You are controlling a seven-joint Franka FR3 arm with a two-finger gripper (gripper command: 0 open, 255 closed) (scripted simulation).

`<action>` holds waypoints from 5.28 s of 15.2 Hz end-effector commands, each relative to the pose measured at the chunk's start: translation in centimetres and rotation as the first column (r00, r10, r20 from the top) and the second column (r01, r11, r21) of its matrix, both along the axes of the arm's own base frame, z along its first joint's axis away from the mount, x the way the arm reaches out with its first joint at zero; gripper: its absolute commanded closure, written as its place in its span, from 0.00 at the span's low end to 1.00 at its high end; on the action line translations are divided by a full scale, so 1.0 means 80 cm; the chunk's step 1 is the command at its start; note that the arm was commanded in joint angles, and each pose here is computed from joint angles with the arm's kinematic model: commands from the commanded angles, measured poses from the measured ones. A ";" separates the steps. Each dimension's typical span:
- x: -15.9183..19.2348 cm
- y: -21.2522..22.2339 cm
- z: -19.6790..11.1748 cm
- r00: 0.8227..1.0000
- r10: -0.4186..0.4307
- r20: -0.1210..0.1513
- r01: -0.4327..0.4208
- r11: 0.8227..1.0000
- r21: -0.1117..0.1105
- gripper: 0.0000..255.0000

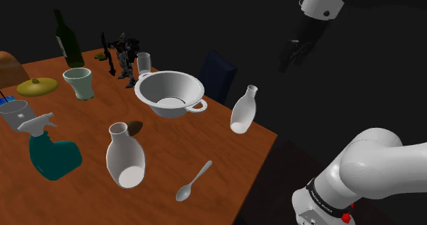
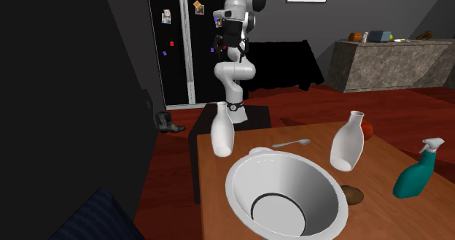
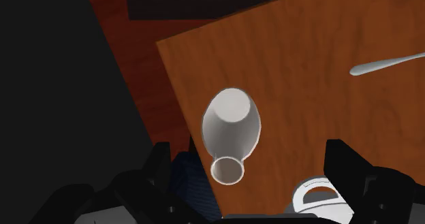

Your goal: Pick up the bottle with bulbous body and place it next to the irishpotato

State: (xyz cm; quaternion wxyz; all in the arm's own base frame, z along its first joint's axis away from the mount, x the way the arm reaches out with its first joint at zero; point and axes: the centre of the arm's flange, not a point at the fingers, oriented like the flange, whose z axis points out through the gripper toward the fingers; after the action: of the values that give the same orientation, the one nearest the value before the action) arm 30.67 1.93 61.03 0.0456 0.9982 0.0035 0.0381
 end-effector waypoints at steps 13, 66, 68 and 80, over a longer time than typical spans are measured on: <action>0.109 -0.036 -0.164 0.999 -0.044 -0.004 0.044 0.996 0.083 0.00; 0.127 -0.040 -0.065 0.999 -0.050 -0.005 0.050 0.994 0.094 1.00; 0.127 -0.040 -0.052 0.999 -0.050 -0.005 0.050 0.994 0.094 1.00; 0.127 -0.040 0.028 0.999 -0.050 -0.005 0.050 0.994 0.094 1.00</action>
State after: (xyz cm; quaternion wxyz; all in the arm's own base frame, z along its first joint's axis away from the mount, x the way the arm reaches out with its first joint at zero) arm 40.80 -1.26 62.67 -0.0005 0.9991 -0.0235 0.0355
